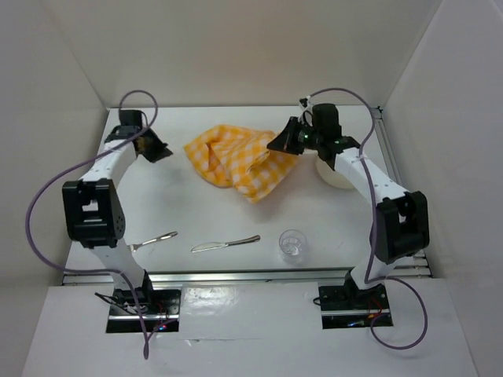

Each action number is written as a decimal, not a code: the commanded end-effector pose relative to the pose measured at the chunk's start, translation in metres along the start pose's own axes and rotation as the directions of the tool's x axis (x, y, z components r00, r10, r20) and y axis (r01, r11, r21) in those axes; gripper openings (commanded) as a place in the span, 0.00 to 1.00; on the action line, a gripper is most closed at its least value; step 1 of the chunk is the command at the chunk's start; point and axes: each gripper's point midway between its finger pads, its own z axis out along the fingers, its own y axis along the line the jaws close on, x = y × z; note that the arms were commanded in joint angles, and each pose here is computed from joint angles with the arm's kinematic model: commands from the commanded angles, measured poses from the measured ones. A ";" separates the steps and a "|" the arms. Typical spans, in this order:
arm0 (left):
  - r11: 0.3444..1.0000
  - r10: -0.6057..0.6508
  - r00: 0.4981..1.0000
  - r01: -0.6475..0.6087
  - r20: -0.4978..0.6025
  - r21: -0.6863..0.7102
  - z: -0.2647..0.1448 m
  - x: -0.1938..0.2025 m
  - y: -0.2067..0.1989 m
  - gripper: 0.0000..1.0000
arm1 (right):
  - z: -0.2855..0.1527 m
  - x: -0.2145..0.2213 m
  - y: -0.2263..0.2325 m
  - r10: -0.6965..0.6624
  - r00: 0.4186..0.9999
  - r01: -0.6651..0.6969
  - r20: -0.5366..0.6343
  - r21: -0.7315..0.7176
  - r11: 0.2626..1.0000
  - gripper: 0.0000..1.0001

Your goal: Set the dinner table for one person

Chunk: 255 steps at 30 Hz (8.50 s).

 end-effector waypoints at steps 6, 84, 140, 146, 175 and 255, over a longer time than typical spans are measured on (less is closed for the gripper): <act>0.977 0.150 0.951 -0.184 0.270 0.106 -0.126 -0.082 -0.058 0.00 | -0.037 -0.032 0.037 -0.172 0.985 0.172 0.024 0.016 0.985 0.00; 0.954 0.237 0.971 -0.227 0.031 -0.197 -0.105 -0.014 -0.006 0.57 | -0.030 -0.075 -0.042 -0.183 0.977 0.139 0.109 0.329 0.934 0.91; 0.987 0.024 1.000 -0.026 -0.012 -0.161 -0.085 0.019 0.060 0.00 | -0.035 0.095 -0.163 0.512 0.779 -0.623 0.361 0.364 0.692 0.71; 0.985 0.031 0.999 -0.034 -0.021 -0.167 -0.082 0.020 0.062 0.00 | -0.022 0.097 -0.196 0.529 0.731 -0.681 0.431 0.421 0.599 0.72; 0.993 0.062 0.951 -0.090 0.302 0.080 -0.222 -0.096 -0.027 0.00 | -0.115 -0.158 0.028 -0.002 0.754 -0.199 0.657 0.232 0.952 0.00; 0.994 0.047 0.993 -0.036 0.109 -0.099 -0.134 -0.037 0.065 0.79 | -0.159 0.004 -0.083 0.147 0.862 -0.408 0.485 0.493 0.768 1.00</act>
